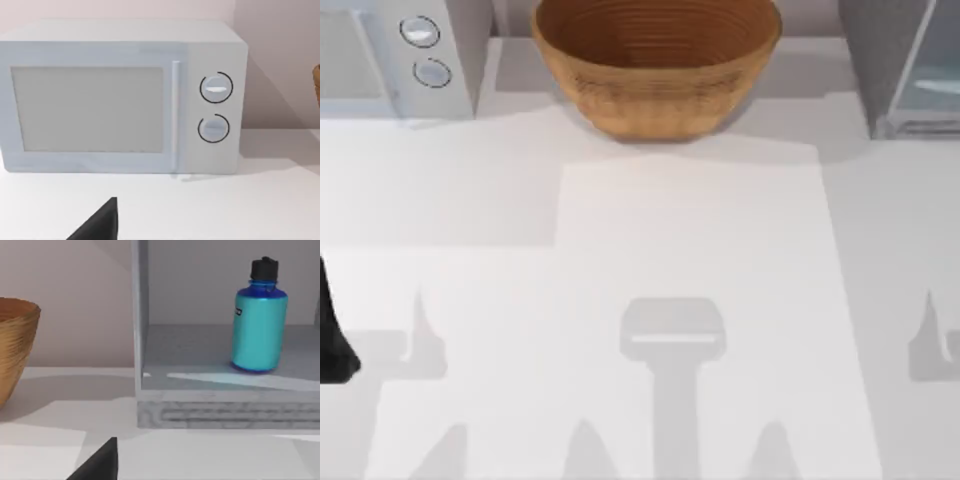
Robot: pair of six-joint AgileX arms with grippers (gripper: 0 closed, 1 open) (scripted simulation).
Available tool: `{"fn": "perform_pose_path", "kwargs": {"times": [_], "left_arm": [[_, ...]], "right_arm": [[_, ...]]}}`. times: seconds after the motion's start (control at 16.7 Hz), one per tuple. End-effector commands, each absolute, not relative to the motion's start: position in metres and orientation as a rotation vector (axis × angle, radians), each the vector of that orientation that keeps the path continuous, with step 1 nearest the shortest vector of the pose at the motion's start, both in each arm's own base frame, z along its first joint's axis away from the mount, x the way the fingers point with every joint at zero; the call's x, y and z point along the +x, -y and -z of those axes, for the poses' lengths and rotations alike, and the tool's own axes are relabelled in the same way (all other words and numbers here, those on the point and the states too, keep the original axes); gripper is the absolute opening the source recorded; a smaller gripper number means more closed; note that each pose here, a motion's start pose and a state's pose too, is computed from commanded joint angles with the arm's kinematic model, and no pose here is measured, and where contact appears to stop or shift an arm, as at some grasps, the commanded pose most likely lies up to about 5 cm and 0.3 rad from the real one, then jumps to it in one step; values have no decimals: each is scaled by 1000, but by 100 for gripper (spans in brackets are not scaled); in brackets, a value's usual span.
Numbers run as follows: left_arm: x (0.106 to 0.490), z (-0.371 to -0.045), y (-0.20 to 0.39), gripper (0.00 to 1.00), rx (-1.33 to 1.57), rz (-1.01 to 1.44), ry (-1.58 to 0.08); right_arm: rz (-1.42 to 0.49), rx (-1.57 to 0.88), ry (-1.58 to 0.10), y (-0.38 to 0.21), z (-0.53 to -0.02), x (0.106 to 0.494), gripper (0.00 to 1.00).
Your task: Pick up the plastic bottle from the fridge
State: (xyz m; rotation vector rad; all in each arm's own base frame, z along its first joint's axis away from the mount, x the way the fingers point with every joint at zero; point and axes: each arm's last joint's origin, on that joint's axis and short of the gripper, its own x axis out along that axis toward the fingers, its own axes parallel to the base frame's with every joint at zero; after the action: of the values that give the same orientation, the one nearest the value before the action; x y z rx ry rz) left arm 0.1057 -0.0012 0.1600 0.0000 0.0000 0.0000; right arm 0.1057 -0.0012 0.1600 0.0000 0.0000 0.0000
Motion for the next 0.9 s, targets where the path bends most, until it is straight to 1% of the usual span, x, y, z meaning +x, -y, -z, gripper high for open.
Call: {"fn": "perform_pose_path", "kwargs": {"times": [0.24,0.48,0.72,0.9], "left_arm": [[106,-160,1,100,0,0,0],[106,-160,1,100,0,0,0],[106,-160,1,100,0,0,0],[106,-160,1,100,0,0,0]], "right_arm": [[0,-1,4,2,-162,107,100],[3,-9,30,8,-173,119,100],[6,-15,29,22,-179,144,100],[7,-9,-2,38,-171,166,100]]}}
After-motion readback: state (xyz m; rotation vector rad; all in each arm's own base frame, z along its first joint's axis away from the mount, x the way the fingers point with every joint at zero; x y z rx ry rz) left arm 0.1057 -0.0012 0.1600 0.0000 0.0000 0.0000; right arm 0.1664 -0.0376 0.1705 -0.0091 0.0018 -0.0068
